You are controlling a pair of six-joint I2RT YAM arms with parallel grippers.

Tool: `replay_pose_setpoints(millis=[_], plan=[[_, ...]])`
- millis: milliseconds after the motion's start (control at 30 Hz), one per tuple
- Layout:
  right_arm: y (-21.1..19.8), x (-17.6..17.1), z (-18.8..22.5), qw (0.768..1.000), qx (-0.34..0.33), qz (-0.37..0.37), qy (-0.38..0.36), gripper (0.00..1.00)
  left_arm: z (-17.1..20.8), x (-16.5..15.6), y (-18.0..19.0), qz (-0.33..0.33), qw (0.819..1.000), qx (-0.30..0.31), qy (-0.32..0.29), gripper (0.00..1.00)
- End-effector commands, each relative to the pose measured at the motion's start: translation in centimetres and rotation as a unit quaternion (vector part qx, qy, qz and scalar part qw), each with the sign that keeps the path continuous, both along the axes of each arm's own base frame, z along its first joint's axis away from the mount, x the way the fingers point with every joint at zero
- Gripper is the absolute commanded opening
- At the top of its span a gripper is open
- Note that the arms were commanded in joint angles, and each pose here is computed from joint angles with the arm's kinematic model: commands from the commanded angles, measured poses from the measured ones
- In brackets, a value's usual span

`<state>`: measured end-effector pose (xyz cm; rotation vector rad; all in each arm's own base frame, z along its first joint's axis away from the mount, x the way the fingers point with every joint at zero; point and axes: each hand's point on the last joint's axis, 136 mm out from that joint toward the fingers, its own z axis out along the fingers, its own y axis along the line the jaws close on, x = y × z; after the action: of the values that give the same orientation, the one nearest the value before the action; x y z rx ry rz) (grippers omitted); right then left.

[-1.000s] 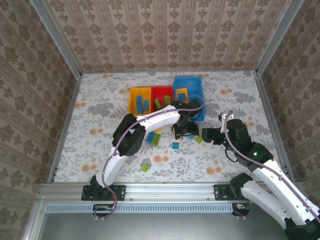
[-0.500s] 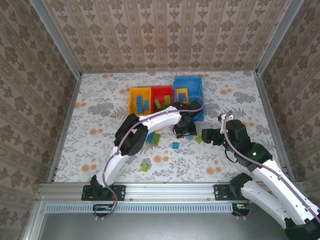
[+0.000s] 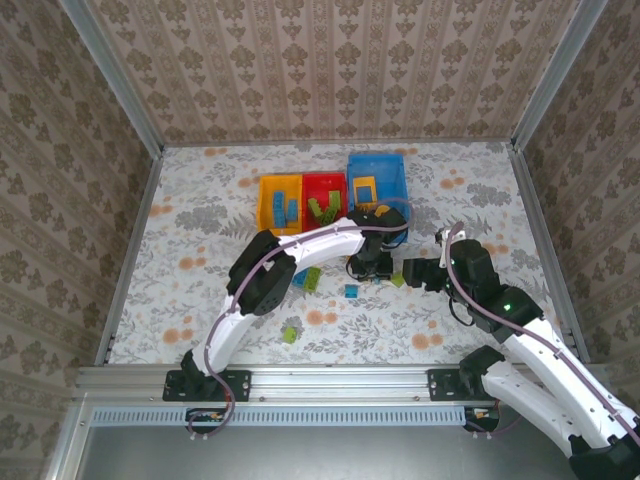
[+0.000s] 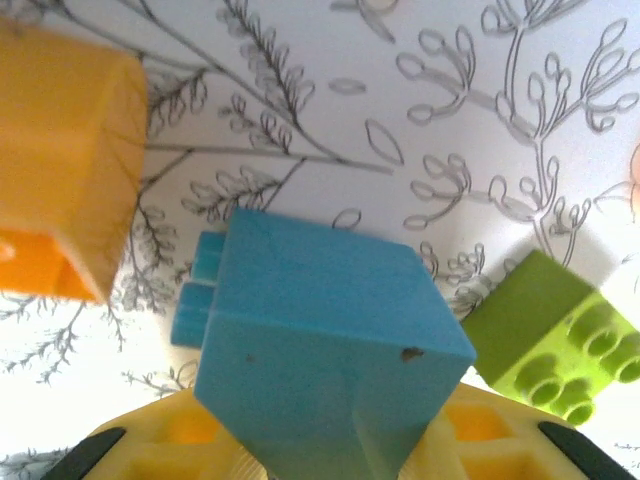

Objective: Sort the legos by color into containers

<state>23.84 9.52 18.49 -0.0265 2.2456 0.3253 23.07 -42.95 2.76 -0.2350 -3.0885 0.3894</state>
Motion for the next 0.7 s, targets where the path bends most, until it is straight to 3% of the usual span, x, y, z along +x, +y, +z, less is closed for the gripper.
replay_pose_setpoints(millis=[0,667], plan=[[0.3,-0.1,-0.6,1.000,0.010,0.003,0.010,0.86,0.7,-1.5,1.0,-0.036,0.999,0.007,0.004,0.26],[0.7,0.6,-0.4,1.000,0.017,0.004,0.003,0.86,1.8,-1.4,2.1,-0.071,0.997,0.027,-0.024,0.07]])
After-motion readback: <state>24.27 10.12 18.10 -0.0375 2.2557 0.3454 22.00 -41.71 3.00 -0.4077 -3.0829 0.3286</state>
